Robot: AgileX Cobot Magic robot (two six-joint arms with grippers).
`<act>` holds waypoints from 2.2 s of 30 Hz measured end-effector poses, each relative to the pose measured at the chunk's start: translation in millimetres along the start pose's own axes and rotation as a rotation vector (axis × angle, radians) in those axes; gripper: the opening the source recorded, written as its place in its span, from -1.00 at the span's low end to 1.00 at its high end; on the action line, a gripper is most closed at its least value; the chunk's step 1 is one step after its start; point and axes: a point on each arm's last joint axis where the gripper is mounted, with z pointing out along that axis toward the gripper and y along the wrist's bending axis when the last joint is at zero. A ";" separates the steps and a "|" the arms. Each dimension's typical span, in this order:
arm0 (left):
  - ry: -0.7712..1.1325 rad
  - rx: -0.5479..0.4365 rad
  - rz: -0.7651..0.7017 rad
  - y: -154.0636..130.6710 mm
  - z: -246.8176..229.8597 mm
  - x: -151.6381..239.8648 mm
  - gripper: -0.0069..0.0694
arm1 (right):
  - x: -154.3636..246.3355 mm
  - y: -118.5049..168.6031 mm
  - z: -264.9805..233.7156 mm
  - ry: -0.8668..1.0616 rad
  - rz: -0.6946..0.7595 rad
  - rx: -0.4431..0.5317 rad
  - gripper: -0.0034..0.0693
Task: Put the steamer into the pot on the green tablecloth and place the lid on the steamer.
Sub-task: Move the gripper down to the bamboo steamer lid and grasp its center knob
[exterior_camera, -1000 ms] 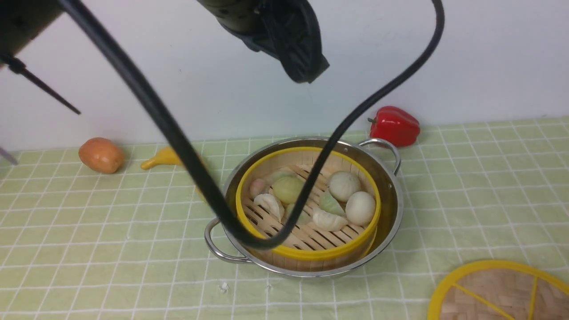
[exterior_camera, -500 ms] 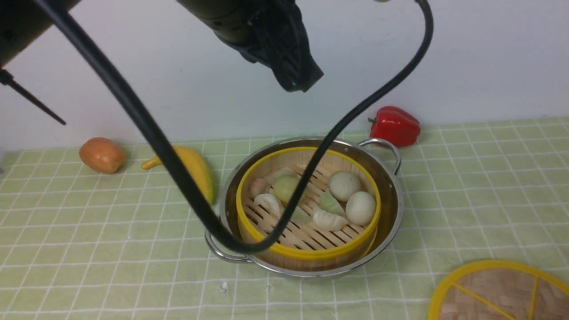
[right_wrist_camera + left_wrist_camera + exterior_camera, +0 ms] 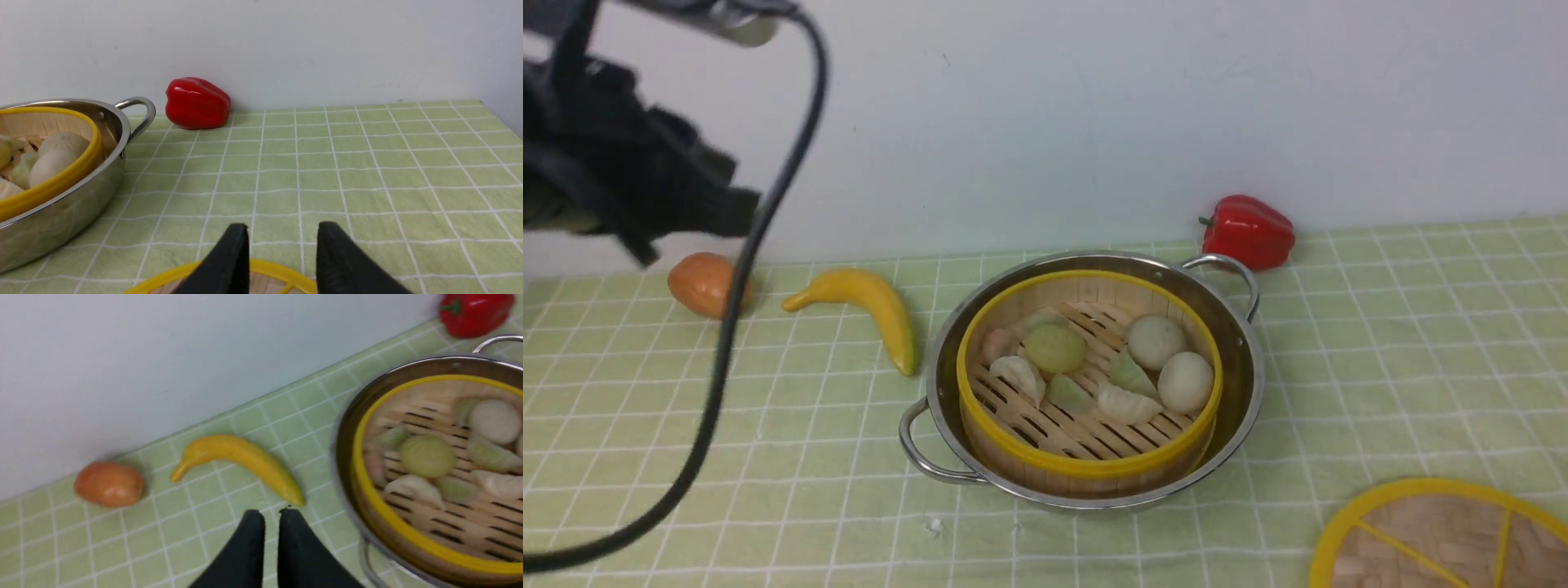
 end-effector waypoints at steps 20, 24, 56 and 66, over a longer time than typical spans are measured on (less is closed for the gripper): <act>-0.331 -0.373 -0.231 -24.2 -10.9 251.6 -0.60 | 0.0 0.0 0.0 0.000 0.000 0.000 -0.21; -0.332 -0.364 -0.223 -30.1 -15.7 259.2 -0.60 | 0.0 0.0 0.0 0.000 0.000 0.000 -0.21; -0.287 -0.360 -0.194 -35.5 -18.9 269.2 -0.43 | 0.0 0.0 0.0 0.000 0.000 0.000 -0.21; -0.287 -0.360 -0.194 -35.5 -18.9 269.2 -0.40 | 0.0 0.0 0.0 0.000 0.000 0.000 -0.21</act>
